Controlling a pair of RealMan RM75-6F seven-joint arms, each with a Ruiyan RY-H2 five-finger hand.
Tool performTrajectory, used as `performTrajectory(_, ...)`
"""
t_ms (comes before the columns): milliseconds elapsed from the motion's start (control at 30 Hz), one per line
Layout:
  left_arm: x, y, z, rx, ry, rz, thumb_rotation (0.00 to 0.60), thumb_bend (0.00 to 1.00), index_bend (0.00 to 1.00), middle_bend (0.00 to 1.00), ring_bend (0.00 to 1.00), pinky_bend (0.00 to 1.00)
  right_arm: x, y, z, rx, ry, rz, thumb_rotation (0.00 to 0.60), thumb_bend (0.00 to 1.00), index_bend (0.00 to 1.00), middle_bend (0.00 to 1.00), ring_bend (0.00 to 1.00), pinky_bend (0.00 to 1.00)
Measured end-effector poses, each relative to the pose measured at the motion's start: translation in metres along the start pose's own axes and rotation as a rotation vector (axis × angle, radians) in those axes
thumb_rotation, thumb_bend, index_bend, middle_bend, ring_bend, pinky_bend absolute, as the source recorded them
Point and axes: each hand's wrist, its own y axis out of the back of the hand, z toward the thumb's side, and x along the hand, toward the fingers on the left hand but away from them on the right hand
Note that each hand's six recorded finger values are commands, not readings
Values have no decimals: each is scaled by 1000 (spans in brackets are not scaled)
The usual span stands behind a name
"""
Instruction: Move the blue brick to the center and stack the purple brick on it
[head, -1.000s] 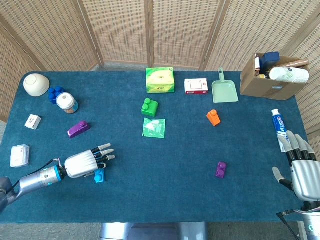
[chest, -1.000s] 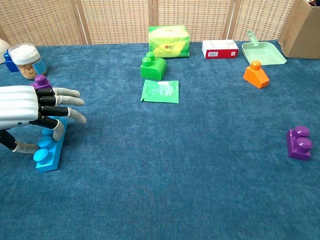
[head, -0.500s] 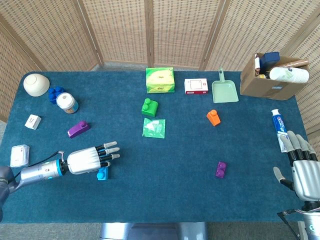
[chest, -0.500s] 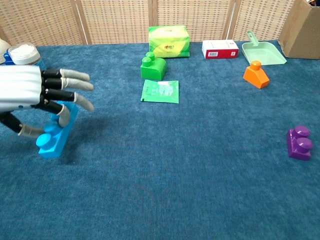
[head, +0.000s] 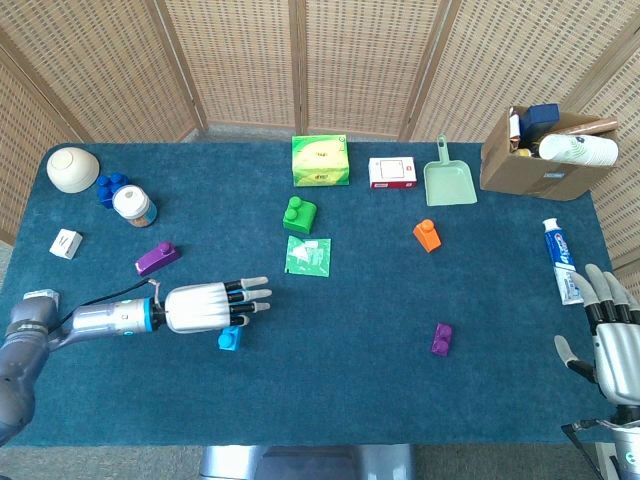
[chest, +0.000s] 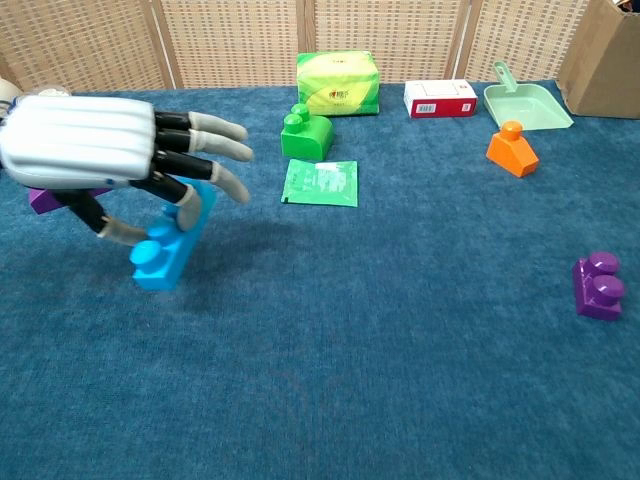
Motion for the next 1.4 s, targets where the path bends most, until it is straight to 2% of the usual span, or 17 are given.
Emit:
performTrajectory(467, 89, 12, -5, 9, -78, 30, 600, 348, 565, 209, 74, 0, 12, 6, -1, 9, -4, -1, 600, 280, 72, 51, 22, 164)
performTrajectory(900, 163, 19, 7, 32, -155, 7, 600, 346, 561, 196, 60, 0, 17, 9, -5, -3, 6, -12, 600, 279, 71, 51, 22, 164)
performTrajectory(1400, 218, 28, 18, 85, -202, -24, 600, 346, 561, 196, 59, 0, 23, 14, -19, -14, -14, -30, 600, 279, 71, 51, 22, 164)
